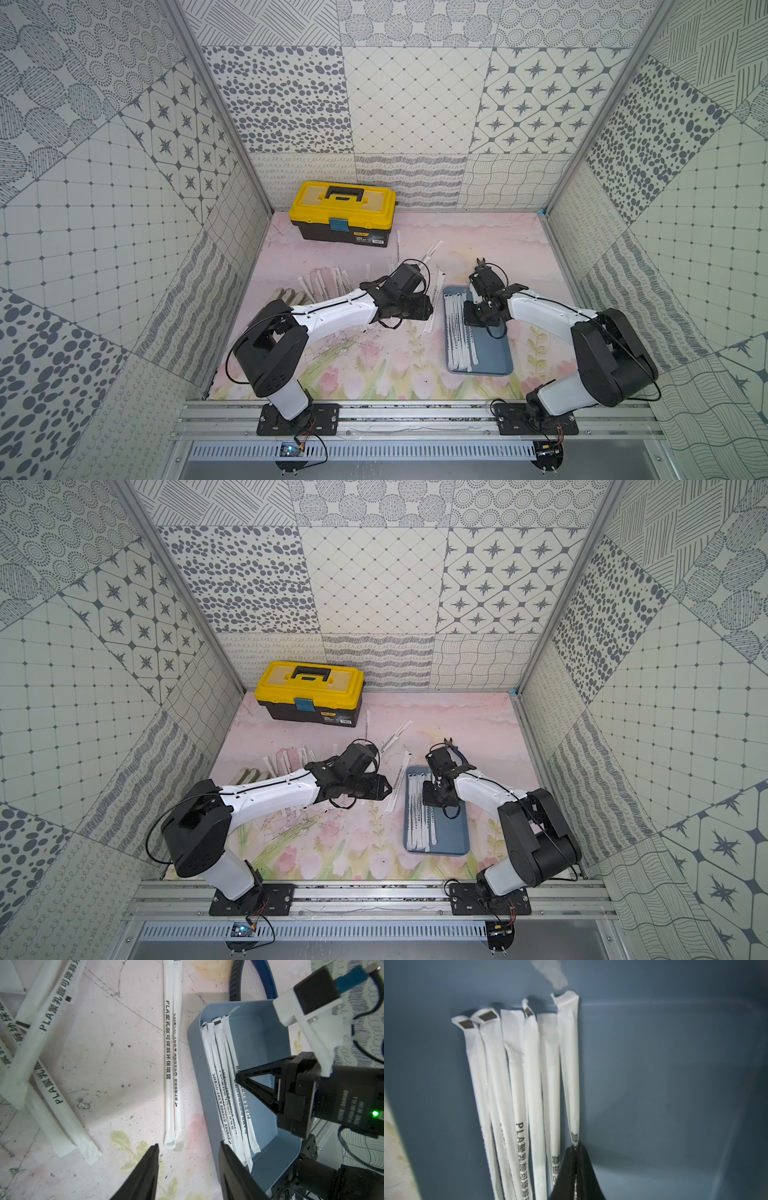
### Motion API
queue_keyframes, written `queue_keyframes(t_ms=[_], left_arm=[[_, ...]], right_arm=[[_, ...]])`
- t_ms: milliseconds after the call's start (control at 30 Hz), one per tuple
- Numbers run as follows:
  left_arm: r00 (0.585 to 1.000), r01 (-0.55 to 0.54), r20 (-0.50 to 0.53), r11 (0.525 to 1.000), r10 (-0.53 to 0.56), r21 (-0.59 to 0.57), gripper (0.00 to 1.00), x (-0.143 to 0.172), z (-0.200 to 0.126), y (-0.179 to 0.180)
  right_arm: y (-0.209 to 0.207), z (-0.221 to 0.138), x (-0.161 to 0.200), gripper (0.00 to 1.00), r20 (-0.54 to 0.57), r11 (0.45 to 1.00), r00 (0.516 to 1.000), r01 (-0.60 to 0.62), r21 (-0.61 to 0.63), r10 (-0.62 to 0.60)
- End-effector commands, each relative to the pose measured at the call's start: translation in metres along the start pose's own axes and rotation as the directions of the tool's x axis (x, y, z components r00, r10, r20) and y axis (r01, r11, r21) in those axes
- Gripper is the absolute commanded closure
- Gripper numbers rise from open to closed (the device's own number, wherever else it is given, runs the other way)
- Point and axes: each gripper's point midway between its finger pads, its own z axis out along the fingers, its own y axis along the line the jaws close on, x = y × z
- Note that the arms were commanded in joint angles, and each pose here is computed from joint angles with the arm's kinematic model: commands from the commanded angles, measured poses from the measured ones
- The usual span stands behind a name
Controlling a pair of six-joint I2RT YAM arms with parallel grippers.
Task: Put the straws into the storage box
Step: Place the straw in the storage box, then adjust the straw at the center of the board.
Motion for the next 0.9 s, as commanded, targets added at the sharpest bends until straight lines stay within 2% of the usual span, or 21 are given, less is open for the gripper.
queue_keyframes(t_ms=[0,133,233,333,400,467,533,633,767,867], left_arm=[[1.000,-0.018,0.007,1.000,0.017,0.025,0.49,-0.003,0.001,-0.007],[0.999,-0.029,0.019,1.000,0.029,0.000,0.49,-0.006,-0.005,-0.003],[0.999,-0.028,0.045,0.999,0.030,-0.045,0.49,-0.011,-0.018,0.011],[0.996,0.001,0.090,0.995,0.008,-0.102,0.49,-0.018,-0.036,0.036],[0.993,0.036,0.117,0.989,-0.019,-0.145,0.49,-0.022,-0.046,0.058],[0.991,0.063,0.131,0.981,-0.040,-0.181,0.49,-0.022,-0.055,0.075],[0.988,0.076,0.146,0.977,-0.047,-0.201,0.48,-0.021,-0.063,0.085],[0.986,0.092,0.156,0.975,-0.060,-0.204,0.48,-0.016,-0.069,0.092],[0.986,0.103,0.147,0.974,-0.074,-0.201,0.48,-0.009,-0.069,0.095],[0.986,0.107,0.145,0.975,-0.079,-0.195,0.48,-0.008,-0.067,0.096]], right_arm=[[-0.003,0.001,0.003,0.90,0.002,1.000,1.000,-0.017,0.004,0.017],[0.001,-0.021,-0.003,0.82,0.033,0.999,0.999,-0.042,0.011,0.042],[0.016,-0.058,-0.011,0.76,0.098,0.997,0.992,-0.076,-0.009,0.077],[0.046,-0.088,-0.021,0.69,0.182,0.981,0.966,-0.166,-0.097,0.182],[0.074,-0.095,-0.030,0.64,0.256,0.985,0.952,-0.147,-0.094,0.166],[0.090,-0.088,-0.038,0.62,0.294,0.995,0.951,-0.102,0.011,0.094],[0.102,-0.072,-0.043,0.60,0.276,0.993,0.959,-0.088,0.080,0.063],[0.121,-0.049,-0.053,0.59,0.295,0.990,0.954,-0.083,0.111,0.047],[0.121,-0.021,-0.060,0.56,0.281,0.978,0.959,-0.087,0.190,0.030],[0.120,-0.005,-0.061,0.54,0.250,0.977,0.968,-0.081,0.199,0.030]])
